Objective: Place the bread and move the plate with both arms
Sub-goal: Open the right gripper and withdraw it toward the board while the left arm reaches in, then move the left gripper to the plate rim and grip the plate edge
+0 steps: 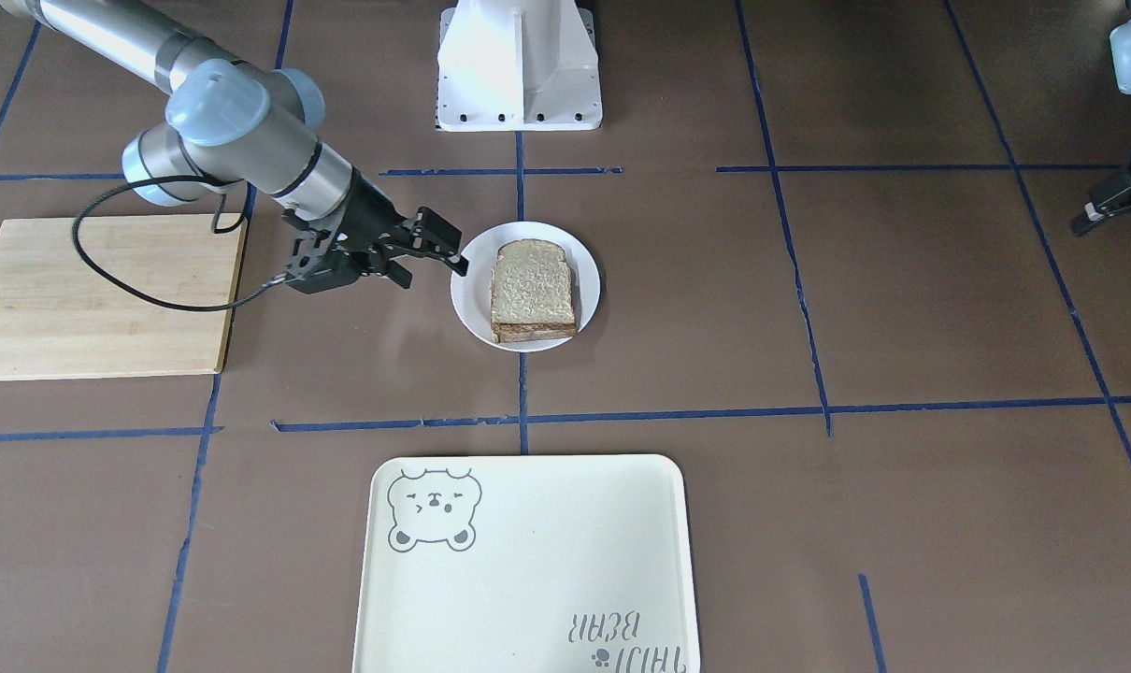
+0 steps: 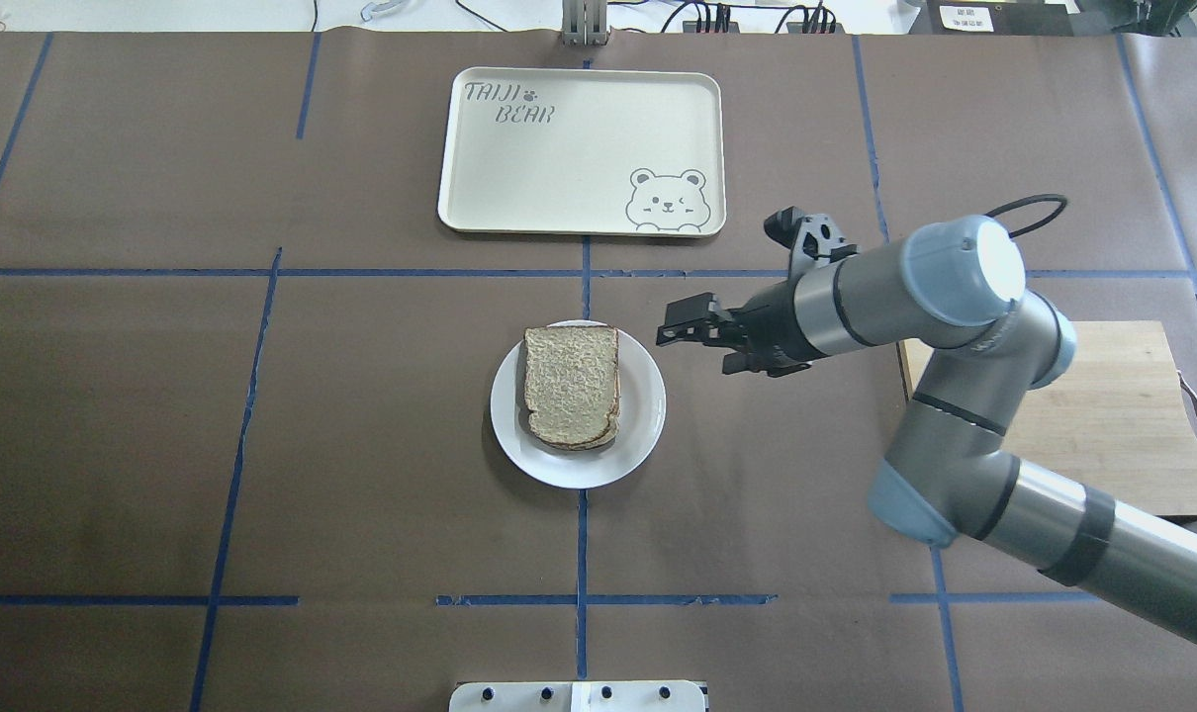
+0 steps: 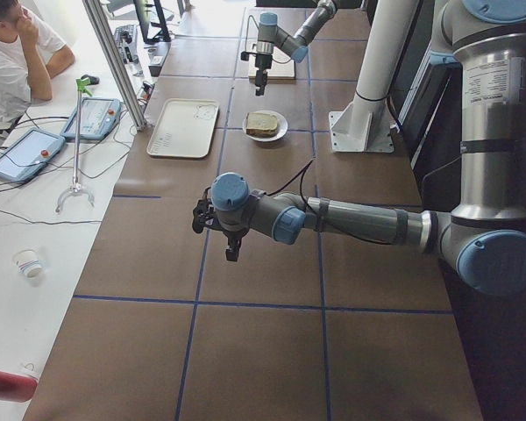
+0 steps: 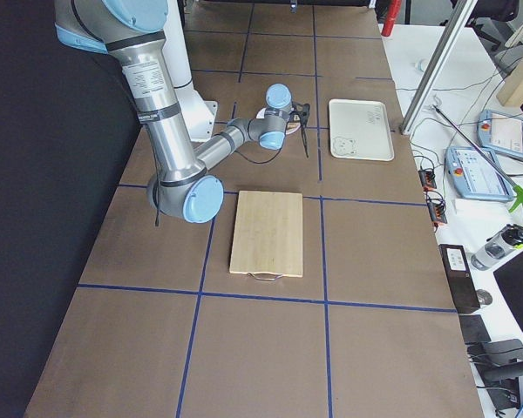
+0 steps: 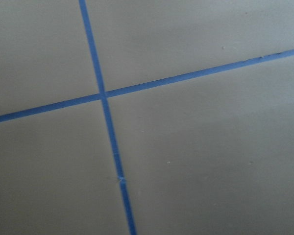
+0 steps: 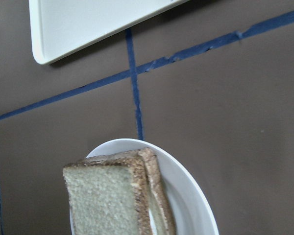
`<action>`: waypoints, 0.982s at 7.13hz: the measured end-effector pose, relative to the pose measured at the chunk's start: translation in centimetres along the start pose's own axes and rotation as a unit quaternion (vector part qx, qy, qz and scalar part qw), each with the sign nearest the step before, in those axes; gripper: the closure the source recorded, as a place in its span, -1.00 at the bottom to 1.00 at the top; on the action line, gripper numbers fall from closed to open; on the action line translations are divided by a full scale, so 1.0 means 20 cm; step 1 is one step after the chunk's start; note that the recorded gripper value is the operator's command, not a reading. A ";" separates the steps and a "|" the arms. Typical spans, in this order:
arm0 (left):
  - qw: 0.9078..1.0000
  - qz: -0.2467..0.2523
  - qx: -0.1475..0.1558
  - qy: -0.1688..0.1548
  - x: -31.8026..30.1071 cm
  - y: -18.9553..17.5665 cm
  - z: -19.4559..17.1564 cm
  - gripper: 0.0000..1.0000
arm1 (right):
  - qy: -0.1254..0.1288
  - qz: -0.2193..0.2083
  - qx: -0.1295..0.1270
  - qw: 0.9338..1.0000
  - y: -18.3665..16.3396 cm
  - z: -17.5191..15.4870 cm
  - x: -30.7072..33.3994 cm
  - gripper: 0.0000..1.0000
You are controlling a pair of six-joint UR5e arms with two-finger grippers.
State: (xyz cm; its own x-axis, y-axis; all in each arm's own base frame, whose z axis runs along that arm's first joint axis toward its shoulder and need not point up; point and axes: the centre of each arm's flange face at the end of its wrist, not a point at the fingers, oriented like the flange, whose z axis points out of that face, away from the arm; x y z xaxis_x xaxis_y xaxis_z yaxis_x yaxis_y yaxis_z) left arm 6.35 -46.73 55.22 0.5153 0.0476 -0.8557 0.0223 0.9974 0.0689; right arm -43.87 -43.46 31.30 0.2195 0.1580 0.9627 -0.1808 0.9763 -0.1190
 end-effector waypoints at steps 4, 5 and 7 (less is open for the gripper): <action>0.993 -0.085 -0.002 0.081 1.04 -0.07 0.51 -1.00 | 0.067 0.016 0.043 0.997 -0.13 -0.35 0.58 -1.00; 0.989 -0.100 0.012 0.106 1.32 -0.03 0.63 -0.99 | 0.090 -0.009 0.044 0.995 -0.15 -0.44 0.73 -1.00; 0.974 -0.127 0.043 0.184 1.64 0.12 0.83 -0.99 | 0.124 -0.061 0.033 0.990 -0.24 -0.70 0.99 -0.99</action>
State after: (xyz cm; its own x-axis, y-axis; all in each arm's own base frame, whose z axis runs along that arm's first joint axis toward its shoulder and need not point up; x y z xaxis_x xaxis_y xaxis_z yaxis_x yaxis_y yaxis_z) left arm 37.52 -43.70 35.81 0.1420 -0.1686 -0.9754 0.1884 0.9720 -0.1406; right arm -25.17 -42.89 47.58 0.4708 0.0781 0.8788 -0.1990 0.9798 0.0195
